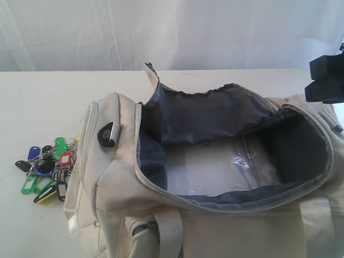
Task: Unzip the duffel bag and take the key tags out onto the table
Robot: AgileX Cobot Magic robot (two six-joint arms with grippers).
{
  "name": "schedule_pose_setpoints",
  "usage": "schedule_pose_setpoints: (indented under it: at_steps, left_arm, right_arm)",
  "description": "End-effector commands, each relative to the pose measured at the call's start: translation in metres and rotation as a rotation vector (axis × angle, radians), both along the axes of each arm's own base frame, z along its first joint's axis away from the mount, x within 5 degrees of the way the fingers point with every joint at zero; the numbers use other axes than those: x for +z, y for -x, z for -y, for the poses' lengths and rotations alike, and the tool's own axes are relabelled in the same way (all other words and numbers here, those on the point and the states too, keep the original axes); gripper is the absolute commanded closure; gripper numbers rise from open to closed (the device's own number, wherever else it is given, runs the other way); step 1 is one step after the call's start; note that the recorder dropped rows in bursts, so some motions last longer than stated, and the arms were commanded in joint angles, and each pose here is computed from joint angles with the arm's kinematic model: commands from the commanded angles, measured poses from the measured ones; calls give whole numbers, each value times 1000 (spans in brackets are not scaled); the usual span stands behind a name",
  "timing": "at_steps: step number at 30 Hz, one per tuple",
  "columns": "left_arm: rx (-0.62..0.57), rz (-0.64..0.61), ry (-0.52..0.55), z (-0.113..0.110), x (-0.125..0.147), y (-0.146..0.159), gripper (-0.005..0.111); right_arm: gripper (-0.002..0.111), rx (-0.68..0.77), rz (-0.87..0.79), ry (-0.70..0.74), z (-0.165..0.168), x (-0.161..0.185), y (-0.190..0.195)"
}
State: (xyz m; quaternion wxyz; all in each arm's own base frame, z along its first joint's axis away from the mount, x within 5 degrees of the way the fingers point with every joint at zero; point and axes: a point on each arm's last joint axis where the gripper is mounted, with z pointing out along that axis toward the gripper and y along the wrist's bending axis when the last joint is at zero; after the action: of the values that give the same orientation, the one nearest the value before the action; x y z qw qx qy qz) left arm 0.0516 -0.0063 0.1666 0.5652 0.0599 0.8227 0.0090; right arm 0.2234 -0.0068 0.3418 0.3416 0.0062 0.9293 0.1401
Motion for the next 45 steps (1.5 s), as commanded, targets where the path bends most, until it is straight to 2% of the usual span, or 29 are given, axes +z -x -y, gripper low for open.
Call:
schedule_pose_setpoints:
  at_steps: [1,45]
  left_arm:
    - [16,-1,-1,-1,-1,0,107]
    - [13,-1,-4,-1,-1,0,107]
  right_arm:
    - [80,-6,5,-3,0,0,2]
    - [80,3,26,-11,-4,4,5]
